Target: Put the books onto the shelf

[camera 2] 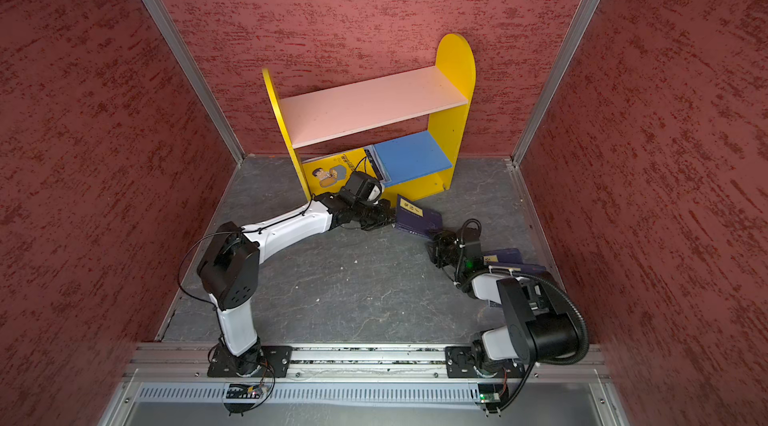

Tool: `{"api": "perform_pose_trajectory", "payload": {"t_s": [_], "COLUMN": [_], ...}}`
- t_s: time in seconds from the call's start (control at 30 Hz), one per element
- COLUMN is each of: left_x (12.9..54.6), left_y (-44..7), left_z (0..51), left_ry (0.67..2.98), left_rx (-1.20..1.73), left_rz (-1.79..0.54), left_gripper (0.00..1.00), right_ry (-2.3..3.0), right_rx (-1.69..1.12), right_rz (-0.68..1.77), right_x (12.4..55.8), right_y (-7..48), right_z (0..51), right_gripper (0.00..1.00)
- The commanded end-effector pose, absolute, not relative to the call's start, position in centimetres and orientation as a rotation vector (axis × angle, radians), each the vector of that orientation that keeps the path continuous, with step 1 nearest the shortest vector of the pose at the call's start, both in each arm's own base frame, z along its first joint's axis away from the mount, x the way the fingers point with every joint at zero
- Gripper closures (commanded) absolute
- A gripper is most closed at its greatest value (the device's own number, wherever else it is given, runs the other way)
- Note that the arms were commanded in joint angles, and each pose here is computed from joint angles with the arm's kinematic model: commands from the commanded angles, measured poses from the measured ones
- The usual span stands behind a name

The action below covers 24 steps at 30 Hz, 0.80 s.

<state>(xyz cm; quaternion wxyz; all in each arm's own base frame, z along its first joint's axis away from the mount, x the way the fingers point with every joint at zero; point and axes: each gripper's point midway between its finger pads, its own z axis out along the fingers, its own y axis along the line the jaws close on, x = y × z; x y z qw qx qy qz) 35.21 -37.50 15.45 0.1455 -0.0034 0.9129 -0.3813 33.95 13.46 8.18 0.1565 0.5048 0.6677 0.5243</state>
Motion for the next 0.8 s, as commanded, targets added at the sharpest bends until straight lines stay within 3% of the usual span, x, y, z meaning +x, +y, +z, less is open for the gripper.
{"api": "perform_pose_trajectory", "payload": {"t_s": [0.0, 0.2, 0.23, 0.27, 0.37, 0.4, 0.5, 0.6, 0.77], "left_x": [34.8, 34.3, 34.2, 34.1, 34.0, 33.8, 33.6, 33.1, 32.4], "left_y": [-38.2, -37.2, -37.0, -36.7, -35.9, -35.6, -34.6, -33.9, -33.6], "left_z": [19.0, 19.5, 19.5, 19.5, 19.9, 20.0, 20.8, 21.3, 22.2], "left_ry": [2.532, 2.531, 2.532, 2.535, 2.531, 2.529, 2.518, 2.525, 2.528], "left_rx": [0.112, 0.142, 0.141, 0.139, 0.142, 0.146, 0.136, 0.118, 0.104], "left_rz": [-1.176, -1.121, -1.112, -1.096, -1.072, -1.067, -1.057, -1.088, -1.174], "left_gripper": [1.0, 1.0, 0.98, 0.94, 0.65, 0.49, 0.26, 0.15, 0.09], "right_ry": [1.813, 1.79, 1.797, 1.798, 1.794, 1.803, 1.846, 1.89, 1.841], "right_rx": [1.384, 1.401, 1.397, 1.387, 1.323, 1.294, 1.143, 0.992, 0.86], "right_rz": [1.619, 1.602, 1.597, 1.594, 1.588, 1.577, 1.53, 1.439, 1.404], "right_x": [35.6, 36.0, 36.0, 36.0, 36.3, 36.5, 36.9, 37.0, 35.8], "right_y": [14.4, 14.0, 14.0, 14.0, 14.0, 14.1, 14.4, 14.3, 13.5], "right_z": [10.7, 10.6, 10.6, 10.8, 12.0, 12.3, 14.9, 17.7, 22.2], "right_gripper": [0.72, 1.0, 1.0, 1.0, 0.99, 0.98, 0.97, 0.96, 0.94]}}
